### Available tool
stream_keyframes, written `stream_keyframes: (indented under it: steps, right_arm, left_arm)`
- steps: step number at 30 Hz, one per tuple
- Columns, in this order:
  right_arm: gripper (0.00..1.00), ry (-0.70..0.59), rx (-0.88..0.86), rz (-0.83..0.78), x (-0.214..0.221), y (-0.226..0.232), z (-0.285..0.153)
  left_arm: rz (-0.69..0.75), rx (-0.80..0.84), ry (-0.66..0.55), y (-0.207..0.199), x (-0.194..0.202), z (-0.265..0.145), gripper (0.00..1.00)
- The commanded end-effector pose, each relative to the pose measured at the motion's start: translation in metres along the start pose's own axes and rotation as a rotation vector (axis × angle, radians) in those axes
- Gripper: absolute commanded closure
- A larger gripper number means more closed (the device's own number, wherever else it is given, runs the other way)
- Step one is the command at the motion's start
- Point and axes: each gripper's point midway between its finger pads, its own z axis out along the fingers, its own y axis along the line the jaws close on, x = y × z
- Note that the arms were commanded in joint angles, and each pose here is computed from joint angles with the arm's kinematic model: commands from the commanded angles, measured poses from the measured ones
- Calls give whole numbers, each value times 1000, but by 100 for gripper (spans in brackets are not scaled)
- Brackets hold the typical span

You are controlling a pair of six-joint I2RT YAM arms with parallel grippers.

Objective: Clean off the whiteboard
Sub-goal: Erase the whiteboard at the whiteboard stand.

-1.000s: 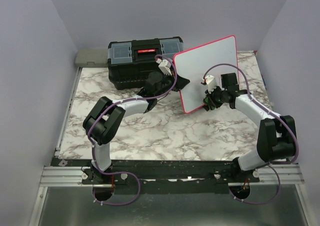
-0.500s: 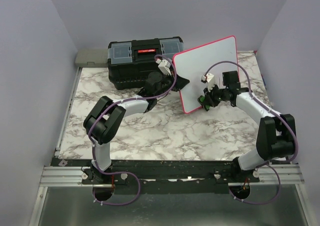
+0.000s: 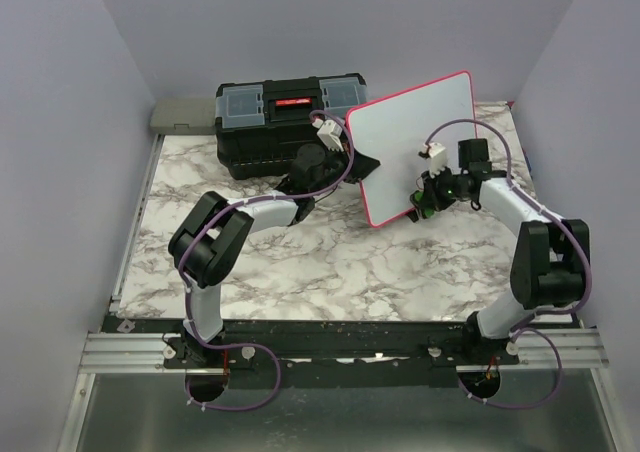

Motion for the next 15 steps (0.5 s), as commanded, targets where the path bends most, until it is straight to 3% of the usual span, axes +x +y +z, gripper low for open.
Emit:
stream_keyframes:
  steps: [1,6,15]
  right_arm:
    - [99,-77,252,97,-3,-54,-16]
    - [99,-160,266,98,-19,-52,-23]
    - [99,-145,-24,-2,-22,11,3]
  left_arm:
    - [-4,255,-32,-73,-20,1,100]
    - [-3,255,-33,-74,-21,1,100]
    - [-7,262,-29,-76,-19,4,100]
